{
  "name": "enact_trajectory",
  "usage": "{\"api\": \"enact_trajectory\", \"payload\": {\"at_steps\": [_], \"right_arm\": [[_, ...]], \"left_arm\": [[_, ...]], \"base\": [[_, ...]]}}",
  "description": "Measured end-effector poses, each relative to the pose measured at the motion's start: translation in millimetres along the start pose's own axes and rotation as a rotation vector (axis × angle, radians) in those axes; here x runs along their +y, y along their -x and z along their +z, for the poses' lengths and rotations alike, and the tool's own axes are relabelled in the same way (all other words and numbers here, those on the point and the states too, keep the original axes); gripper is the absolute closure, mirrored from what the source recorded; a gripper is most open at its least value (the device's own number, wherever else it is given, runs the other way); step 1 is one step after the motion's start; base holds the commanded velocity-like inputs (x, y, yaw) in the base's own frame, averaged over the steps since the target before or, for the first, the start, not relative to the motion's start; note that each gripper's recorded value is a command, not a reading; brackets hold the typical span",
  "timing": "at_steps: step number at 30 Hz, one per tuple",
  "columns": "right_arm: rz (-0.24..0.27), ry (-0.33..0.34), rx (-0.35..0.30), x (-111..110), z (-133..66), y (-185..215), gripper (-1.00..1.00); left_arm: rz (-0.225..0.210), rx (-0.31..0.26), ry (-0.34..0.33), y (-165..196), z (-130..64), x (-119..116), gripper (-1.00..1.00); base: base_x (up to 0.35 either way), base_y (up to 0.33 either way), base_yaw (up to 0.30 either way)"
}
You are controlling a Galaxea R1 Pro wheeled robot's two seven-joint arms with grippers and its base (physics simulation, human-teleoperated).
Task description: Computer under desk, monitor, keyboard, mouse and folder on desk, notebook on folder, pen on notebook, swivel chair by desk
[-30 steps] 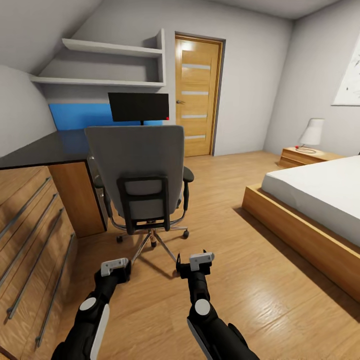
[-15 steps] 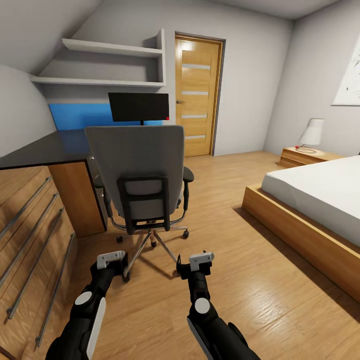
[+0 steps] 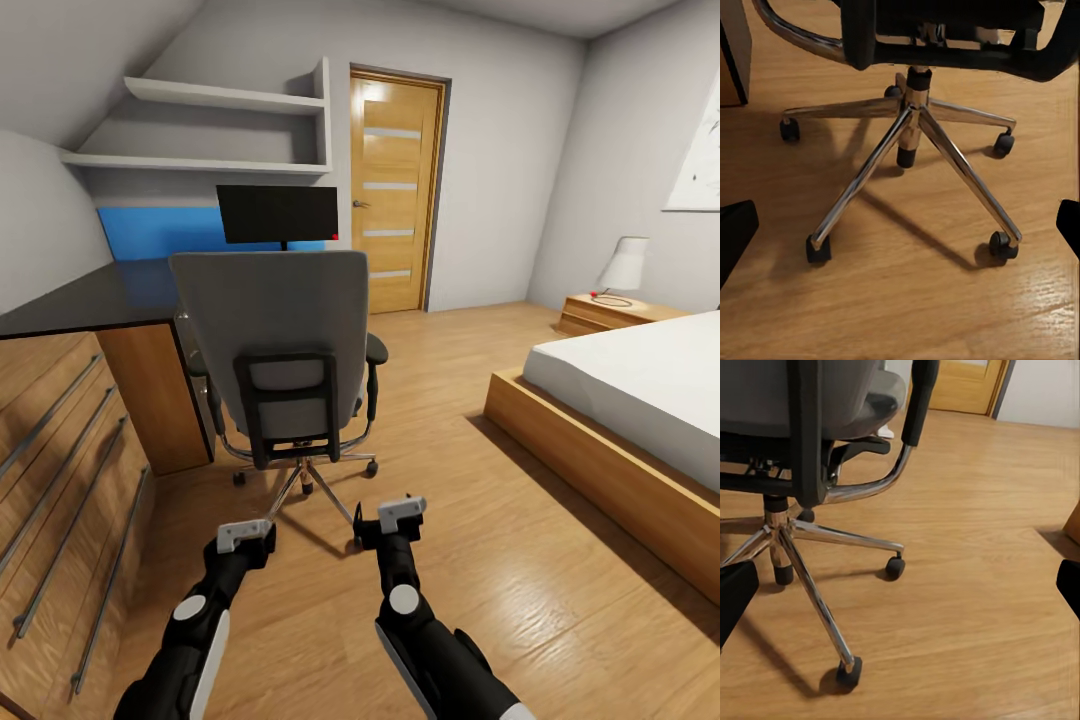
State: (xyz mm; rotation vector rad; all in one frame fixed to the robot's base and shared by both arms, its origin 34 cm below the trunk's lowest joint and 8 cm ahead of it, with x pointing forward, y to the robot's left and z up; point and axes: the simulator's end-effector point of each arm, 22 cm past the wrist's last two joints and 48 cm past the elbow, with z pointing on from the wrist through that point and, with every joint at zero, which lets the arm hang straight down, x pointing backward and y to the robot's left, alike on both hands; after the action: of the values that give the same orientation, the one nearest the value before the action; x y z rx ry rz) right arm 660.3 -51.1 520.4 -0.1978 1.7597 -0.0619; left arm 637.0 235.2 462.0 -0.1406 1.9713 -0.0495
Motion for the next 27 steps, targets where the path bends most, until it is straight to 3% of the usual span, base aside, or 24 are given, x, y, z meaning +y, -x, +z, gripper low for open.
{"api": "enact_trajectory", "payload": {"at_steps": [4,13,20,27], "right_arm": [[0.01,0.002,-0.027,1,-0.1,-1,-1.0],[0.038,0.011,-0.092,4,-2.3,7,-1.0],[0.021,0.034,-0.083,12,-4.7,-3,-1.0],[0.008,0.11,-0.067,30,-6.5,-12,-1.0]], "left_arm": [[0.002,0.009,-0.008,-9,1.0,-4,-1.0],[0.005,-0.031,-0.008,-4,1.2,-4,-1.0],[0.004,-0.037,-0.008,-3,1.3,-4,-1.0],[0.003,-0.05,-0.005,-1,1.4,-3,-1.0]], "base": [[0.002,0.0,0.0],[0.158,0.0,0.0],[0.254,0.0,0.0],[0.053,0.0,0.0]]}}
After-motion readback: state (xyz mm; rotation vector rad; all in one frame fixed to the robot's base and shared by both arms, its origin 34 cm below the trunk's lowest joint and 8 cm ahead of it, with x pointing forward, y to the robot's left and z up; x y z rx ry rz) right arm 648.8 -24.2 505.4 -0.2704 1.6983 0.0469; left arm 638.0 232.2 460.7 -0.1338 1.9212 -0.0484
